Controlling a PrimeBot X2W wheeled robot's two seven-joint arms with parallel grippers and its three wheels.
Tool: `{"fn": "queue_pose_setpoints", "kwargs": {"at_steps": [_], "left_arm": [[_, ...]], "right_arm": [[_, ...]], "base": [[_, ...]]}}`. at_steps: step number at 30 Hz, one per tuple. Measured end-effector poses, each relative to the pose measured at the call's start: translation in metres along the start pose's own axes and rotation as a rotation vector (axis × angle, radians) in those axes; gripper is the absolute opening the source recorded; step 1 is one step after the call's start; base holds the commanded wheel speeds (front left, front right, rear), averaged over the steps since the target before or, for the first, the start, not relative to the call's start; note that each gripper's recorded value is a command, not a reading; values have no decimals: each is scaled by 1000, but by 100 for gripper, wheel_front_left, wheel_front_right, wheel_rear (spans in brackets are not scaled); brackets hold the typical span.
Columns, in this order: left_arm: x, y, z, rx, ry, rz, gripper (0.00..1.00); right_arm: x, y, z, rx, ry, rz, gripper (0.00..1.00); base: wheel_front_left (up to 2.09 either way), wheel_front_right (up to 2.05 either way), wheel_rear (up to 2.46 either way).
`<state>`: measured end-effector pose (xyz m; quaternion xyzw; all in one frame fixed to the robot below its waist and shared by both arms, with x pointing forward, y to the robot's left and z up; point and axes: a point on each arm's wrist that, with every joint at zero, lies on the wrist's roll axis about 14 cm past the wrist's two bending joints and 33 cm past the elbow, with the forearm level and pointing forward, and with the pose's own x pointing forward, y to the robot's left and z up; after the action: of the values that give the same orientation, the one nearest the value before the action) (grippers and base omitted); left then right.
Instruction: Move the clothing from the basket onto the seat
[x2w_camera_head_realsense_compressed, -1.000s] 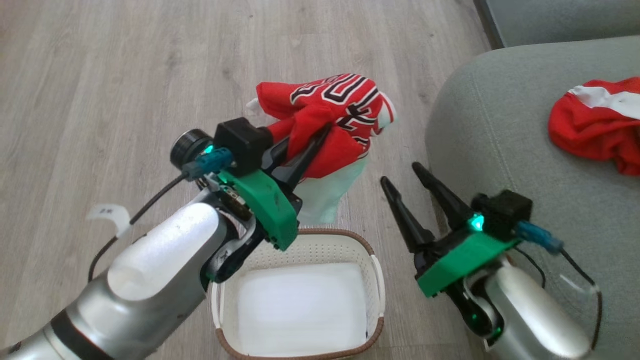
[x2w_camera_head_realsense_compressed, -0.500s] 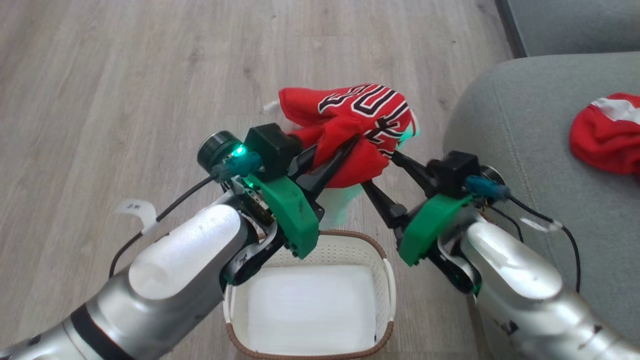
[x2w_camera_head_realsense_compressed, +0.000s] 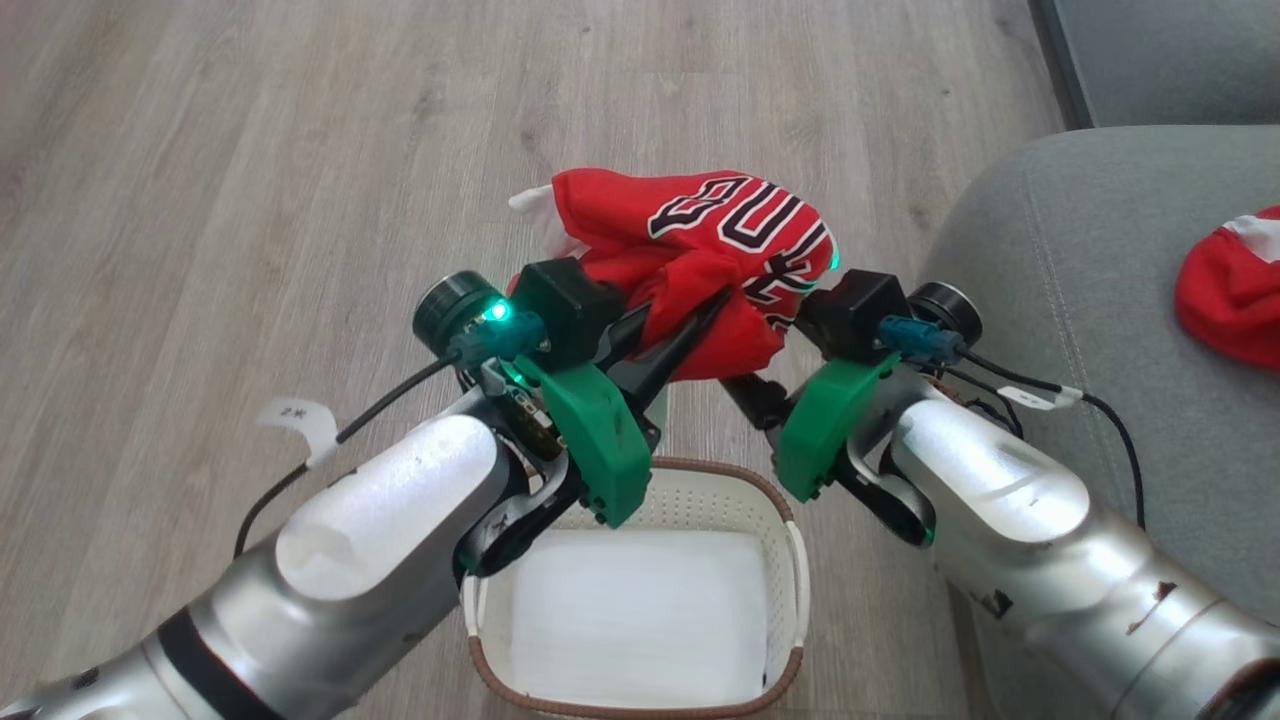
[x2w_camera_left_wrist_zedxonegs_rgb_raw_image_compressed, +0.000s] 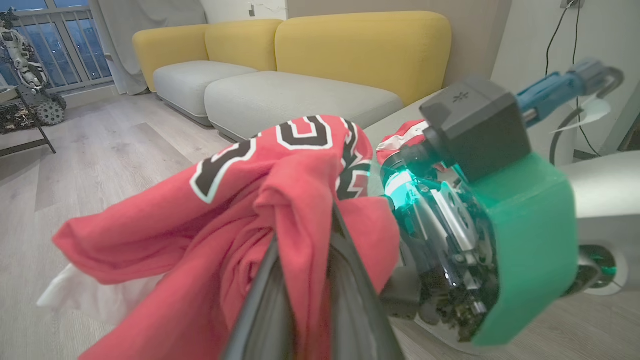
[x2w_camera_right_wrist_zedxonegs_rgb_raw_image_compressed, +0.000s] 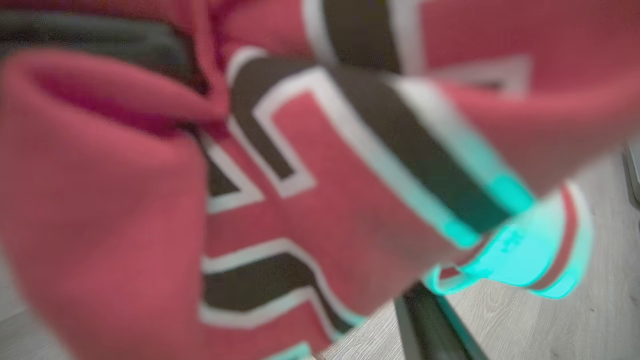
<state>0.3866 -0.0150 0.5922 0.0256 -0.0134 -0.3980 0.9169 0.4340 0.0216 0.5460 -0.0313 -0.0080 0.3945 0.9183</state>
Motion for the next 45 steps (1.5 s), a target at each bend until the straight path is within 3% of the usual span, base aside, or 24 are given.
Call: {"fn": "queue_pose_setpoints", "kwargs": {"at_steps": [1, 2, 3, 11, 22, 23, 24, 25, 38, 45], "left_arm": [[0, 1, -1, 0, 2, 2, 0], [0, 1, -1, 0, 4, 1, 0], [0, 1, -2, 0, 5, -1, 0], [1, 0, 0, 6, 3, -6, 0], [4, 0, 6, 13, -19, 2, 0], [4, 0, 6, 13, -19, 3, 15], [4, -1, 5, 12, -17, 4, 76], [5, -1, 4, 4, -15, 1, 100], [23, -24, 7, 0, -28, -79, 100], [39, -50, -7, -26, -10, -172, 100]], "right_arm": [[1, 0, 0, 0, 0, 2, 58], [1, 2, -1, 5, 1, 5, 19], [1, 3, -2, 8, 5, 8, 0], [1, 7, 13, 14, -41, 17, 0], [-24, -24, 30, 111, -147, -123, 0], [-28, -26, 28, 119, -150, -136, 0], [-32, -27, 26, 124, -151, -146, 0], [-35, -28, 25, 126, -153, -156, 0], [-95, -70, 34, 135, -251, -367, 0], [-149, -105, 34, 110, -271, -536, 0]], "base": [[0, 0, 0], [0, 0, 0], [0, 0, 0], [0, 0, 0], [0, 0, 0], [0, 0, 0], [0, 0, 0], [0, 0, 0], [0, 0, 0], [0, 0, 0]]}}
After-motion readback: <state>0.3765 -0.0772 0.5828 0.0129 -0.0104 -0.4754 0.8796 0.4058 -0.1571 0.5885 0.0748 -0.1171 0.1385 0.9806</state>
